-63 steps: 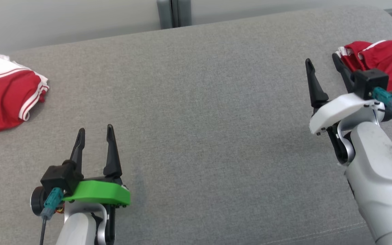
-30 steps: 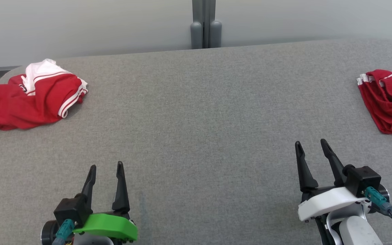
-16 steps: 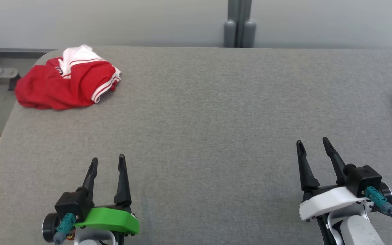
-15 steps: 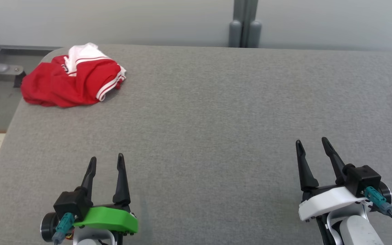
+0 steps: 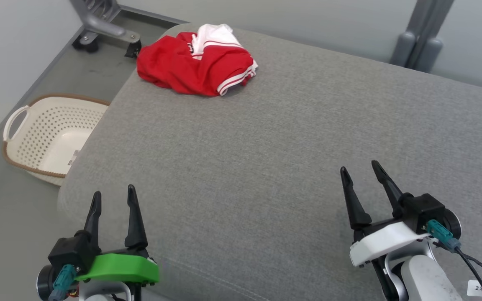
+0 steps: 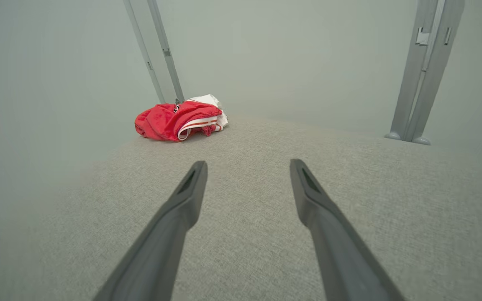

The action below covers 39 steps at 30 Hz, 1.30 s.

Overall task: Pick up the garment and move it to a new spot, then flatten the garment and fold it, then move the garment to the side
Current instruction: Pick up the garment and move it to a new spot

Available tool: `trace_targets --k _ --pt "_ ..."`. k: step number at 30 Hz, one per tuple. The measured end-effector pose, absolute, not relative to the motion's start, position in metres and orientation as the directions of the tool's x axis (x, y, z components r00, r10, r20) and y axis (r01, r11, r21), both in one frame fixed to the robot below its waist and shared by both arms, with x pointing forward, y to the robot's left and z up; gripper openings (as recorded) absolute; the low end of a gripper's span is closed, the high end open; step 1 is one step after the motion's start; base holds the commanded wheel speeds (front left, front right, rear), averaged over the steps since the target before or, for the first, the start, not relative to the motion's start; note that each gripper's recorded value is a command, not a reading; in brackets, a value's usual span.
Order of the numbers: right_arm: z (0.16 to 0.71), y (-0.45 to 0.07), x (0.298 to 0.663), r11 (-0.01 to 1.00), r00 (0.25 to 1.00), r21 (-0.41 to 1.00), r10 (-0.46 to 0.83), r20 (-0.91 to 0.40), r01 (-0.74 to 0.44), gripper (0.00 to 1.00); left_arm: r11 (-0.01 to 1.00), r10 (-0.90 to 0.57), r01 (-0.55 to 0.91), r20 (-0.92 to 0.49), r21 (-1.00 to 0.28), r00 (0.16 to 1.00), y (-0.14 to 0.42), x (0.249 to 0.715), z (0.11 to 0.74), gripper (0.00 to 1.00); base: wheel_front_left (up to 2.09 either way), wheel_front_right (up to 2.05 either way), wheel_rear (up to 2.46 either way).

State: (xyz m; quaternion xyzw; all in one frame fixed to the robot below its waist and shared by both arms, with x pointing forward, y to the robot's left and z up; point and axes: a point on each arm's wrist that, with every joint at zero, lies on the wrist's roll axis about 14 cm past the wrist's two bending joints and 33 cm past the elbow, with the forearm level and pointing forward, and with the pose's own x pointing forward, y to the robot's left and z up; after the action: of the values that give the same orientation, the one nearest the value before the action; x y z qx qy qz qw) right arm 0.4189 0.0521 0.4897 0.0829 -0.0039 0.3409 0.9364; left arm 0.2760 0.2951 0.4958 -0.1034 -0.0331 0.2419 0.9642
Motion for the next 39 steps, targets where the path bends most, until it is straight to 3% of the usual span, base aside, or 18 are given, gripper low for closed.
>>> trace_targets --k 8,18,23,27,31,39 --pt "0.479 0.086 0.419 0.691 0.708 0.178 0.705 0.052 -0.701 1.00 0.839 0.523 -0.517 -0.013 -0.167 0.852 0.309 0.262 0.490 1.00 0.00 0.00 0.00" --pt "0.501 0.059 0.470 0.772 0.777 0.104 0.611 0.153 -0.627 1.00 0.908 0.382 -0.413 0.264 0.073 0.886 0.357 0.353 0.595 1.00 0.00 0.00 0.00" --pt "0.496 0.036 0.488 0.809 0.811 0.086 0.567 0.147 -0.581 1.00 0.916 0.264 -0.331 0.282 0.225 0.922 0.367 0.426 0.642 1.00 0.00 0.00 0.00" --pt "0.476 0.012 0.500 0.840 0.844 0.081 0.529 0.095 -0.536 1.00 0.920 0.243 -0.285 0.177 0.270 0.954 0.370 0.488 0.637 1.00 0.00 0.00 0.00" --pt "0.457 -0.016 0.508 0.873 0.875 0.070 0.479 0.066 -0.483 1.00 0.942 0.234 -0.218 -0.032 0.256 0.972 0.362 0.537 0.578 1.00 0.00 0.00 0.00" --pt "0.434 -0.068 0.517 0.930 0.930 0.028 0.365 0.045 -0.366 1.00 0.985 0.165 -0.125 -0.432 0.119 0.887 0.329 0.575 0.434 1.00 0.00 0.00 0.00"
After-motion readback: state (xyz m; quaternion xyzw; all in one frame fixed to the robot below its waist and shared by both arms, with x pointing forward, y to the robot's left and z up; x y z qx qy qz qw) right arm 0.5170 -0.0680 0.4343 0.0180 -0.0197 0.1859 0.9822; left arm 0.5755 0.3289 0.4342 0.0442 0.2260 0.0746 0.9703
